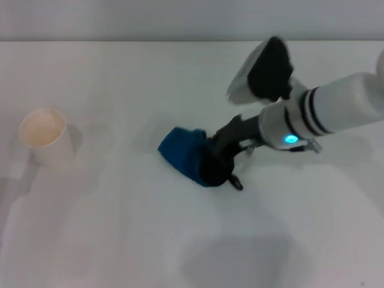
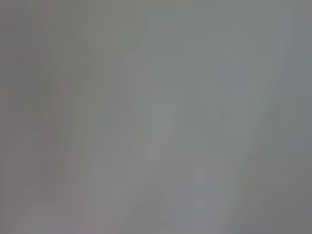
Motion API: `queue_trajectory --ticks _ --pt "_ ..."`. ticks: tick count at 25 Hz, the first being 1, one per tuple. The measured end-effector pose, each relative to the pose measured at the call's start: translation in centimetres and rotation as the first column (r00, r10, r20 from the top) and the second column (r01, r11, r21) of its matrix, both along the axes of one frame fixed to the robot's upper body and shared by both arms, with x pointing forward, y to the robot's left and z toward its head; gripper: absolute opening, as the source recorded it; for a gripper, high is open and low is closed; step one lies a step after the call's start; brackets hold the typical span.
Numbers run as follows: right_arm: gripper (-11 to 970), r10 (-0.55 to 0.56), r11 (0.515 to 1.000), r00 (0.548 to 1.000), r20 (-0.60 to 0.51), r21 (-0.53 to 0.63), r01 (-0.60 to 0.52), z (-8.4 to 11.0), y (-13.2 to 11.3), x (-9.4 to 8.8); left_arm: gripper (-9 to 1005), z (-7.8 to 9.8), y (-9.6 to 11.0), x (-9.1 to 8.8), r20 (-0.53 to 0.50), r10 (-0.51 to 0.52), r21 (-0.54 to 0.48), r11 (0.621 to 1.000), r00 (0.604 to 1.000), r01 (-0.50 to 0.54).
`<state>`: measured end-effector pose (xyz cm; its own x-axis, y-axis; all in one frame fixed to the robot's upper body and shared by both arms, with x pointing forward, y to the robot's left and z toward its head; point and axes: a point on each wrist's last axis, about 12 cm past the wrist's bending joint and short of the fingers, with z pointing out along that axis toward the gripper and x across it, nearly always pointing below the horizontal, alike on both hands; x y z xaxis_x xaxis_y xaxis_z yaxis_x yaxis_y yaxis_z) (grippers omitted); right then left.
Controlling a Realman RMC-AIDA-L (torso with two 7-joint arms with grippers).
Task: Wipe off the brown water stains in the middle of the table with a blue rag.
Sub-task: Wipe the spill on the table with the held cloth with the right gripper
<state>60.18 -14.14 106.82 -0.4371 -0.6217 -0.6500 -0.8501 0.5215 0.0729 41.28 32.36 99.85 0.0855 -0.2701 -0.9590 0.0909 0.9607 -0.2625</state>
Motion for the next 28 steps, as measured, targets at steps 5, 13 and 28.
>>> queue_trajectory --ticks 5,13,28 --pt "131 -0.109 0.993 0.994 0.024 0.037 0.109 0.4 -2.3 1.2 876 0.0 0.1 -0.3 -0.001 0.004 -0.003 1.000 1.000 -0.004" --pt "139 -0.266 0.964 0.964 0.029 0.037 0.265 -0.2 -6.8 1.6 875 0.0 0.1 -0.3 0.002 0.003 -0.004 1.000 1.000 -0.003" --pt "153 -0.423 0.901 0.906 -0.014 0.104 0.422 1.3 -14.9 0.3 875 0.1 0.1 0.0 0.008 0.000 0.003 1.000 1.000 0.000"
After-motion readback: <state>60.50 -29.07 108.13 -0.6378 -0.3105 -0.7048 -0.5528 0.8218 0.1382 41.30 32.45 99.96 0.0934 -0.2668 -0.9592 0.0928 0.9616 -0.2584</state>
